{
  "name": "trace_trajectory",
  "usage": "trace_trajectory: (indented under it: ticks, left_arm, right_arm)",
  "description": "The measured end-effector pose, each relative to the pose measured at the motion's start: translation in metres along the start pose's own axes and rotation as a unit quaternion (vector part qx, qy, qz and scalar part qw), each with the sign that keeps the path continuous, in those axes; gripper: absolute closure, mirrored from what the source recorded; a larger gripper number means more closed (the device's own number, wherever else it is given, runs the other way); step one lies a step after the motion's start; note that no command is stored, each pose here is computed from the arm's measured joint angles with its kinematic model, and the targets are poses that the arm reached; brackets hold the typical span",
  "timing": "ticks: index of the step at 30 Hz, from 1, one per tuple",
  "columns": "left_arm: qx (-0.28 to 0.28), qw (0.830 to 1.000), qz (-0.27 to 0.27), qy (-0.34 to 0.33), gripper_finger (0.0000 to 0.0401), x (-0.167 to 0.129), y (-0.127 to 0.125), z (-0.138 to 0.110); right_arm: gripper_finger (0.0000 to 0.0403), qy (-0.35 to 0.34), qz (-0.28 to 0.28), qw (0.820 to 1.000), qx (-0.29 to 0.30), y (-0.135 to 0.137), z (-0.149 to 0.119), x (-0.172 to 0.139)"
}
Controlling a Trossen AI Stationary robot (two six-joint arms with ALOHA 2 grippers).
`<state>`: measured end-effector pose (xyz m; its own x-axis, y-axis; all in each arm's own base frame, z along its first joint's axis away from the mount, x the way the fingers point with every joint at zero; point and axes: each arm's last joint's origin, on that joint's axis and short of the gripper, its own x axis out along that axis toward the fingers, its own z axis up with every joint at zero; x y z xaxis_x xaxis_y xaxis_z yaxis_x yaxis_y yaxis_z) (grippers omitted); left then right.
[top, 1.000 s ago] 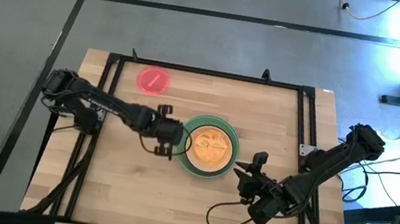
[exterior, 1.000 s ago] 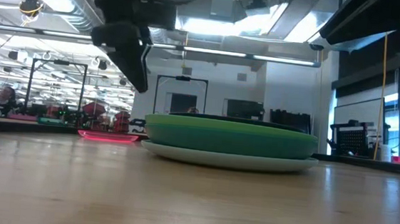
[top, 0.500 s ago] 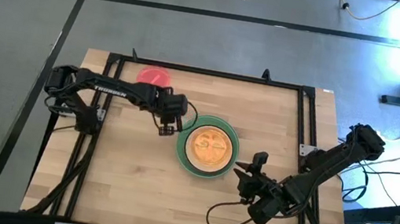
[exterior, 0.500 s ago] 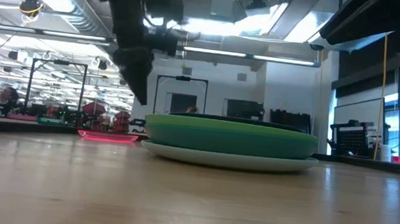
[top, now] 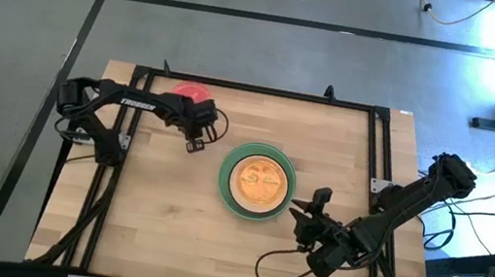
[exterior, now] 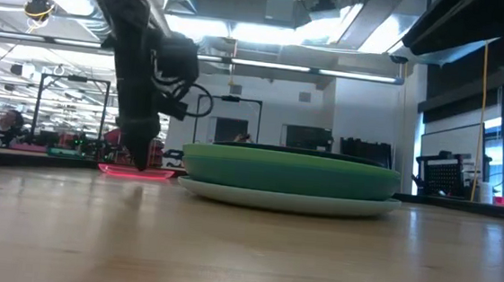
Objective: Stack plastic plates
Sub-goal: Stack the transparent pink plate on top of the transparent orange plate
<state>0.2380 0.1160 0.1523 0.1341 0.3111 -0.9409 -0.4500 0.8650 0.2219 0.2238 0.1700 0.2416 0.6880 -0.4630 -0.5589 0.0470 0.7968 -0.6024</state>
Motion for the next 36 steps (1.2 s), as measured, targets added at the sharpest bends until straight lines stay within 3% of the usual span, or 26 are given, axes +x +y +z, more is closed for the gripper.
trace_trajectory:
  ticks: [13,18,22,29,36]
  left_arm:
    - [-0.032,0.992,0.123,-0.024,0.0307,0.015,0.022,-0.007]
    - [-0.049,0.991,0.124,-0.014,0.0307,0.020,0.034,-0.012]
    - [-0.049,0.995,0.084,-0.012,0.0307,0.024,0.037,-0.016]
    - [-0.042,0.995,0.086,-0.013,0.0310,0.032,0.041,-0.026]
    - [-0.031,0.995,0.085,-0.031,0.0378,0.032,0.035,-0.024]
  right_arm:
    - [0.0292,-0.008,-0.023,1.000,0.000,-0.001,0.001,0.000]
    - [0.0292,-0.008,-0.023,1.000,0.000,-0.001,0.001,0.000]
    - [0.0292,-0.008,-0.023,1.000,0.000,-0.001,0.001,0.000]
    - [0.0292,-0.008,-0.023,1.000,0.000,-0.001,0.001,0.000]
    - [0.0292,-0.015,-0.043,0.999,0.000,-0.003,0.001,0.000]
